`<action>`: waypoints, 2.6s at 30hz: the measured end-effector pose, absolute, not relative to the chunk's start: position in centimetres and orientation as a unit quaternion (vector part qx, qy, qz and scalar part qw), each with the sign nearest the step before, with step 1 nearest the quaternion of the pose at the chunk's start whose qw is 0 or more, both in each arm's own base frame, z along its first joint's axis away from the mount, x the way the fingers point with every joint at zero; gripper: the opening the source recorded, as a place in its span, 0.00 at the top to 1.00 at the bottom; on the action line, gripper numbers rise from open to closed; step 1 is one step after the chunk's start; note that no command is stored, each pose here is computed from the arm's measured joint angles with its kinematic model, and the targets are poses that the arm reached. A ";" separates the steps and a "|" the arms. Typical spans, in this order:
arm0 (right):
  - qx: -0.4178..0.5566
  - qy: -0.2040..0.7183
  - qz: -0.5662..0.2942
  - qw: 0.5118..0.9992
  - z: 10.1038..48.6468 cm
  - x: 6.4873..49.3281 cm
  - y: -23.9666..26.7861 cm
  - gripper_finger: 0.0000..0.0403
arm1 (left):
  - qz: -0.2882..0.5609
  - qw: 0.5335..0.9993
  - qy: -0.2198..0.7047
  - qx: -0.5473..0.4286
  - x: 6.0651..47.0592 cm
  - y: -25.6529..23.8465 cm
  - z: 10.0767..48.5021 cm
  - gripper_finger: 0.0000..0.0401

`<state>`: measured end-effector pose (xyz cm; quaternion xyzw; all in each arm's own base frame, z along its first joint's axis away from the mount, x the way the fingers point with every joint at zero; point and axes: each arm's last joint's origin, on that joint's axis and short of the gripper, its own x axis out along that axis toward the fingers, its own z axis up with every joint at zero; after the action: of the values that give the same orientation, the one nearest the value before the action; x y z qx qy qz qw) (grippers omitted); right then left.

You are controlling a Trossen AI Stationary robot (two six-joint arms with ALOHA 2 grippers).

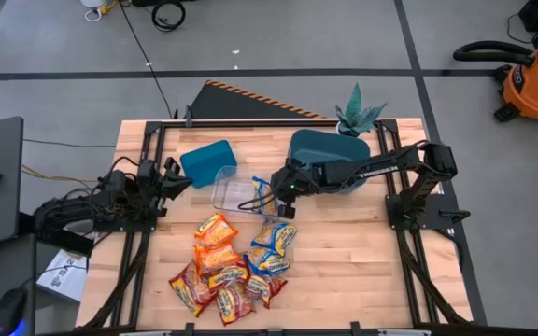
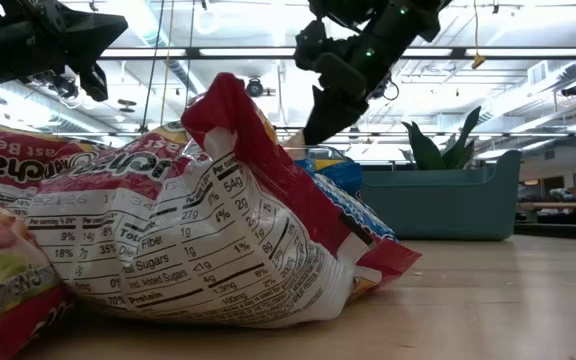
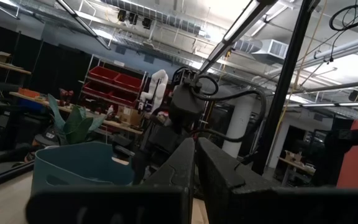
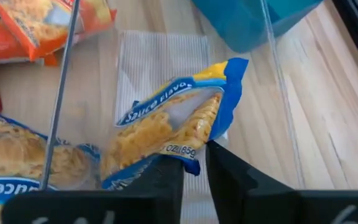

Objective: Sort Maruchan noodles
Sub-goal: Put the blue noodle pack into the center transparent bin

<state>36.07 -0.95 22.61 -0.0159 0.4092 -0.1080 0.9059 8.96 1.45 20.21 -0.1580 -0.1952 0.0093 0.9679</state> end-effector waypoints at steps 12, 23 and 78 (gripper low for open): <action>0.004 0.405 -0.099 0.909 25.9 33.6 -0.3 0.74 | 0.009 0.968 -0.195 -0.158 9.0 1.5 20.2 0.94; 0.006 0.399 -0.052 0.915 26.3 33.4 1.6 0.74 | 0.009 0.968 -0.195 -0.158 9.0 1.5 20.2 0.94; -0.064 0.357 0.148 0.920 25.1 35.7 10.8 0.68 | 0.012 0.970 -0.179 -0.161 9.3 1.5 20.0 0.94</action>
<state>35.68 10.77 25.12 -0.0636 0.3571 0.1477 0.9201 9.28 1.51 19.97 -0.1611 -0.1793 0.0123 0.9704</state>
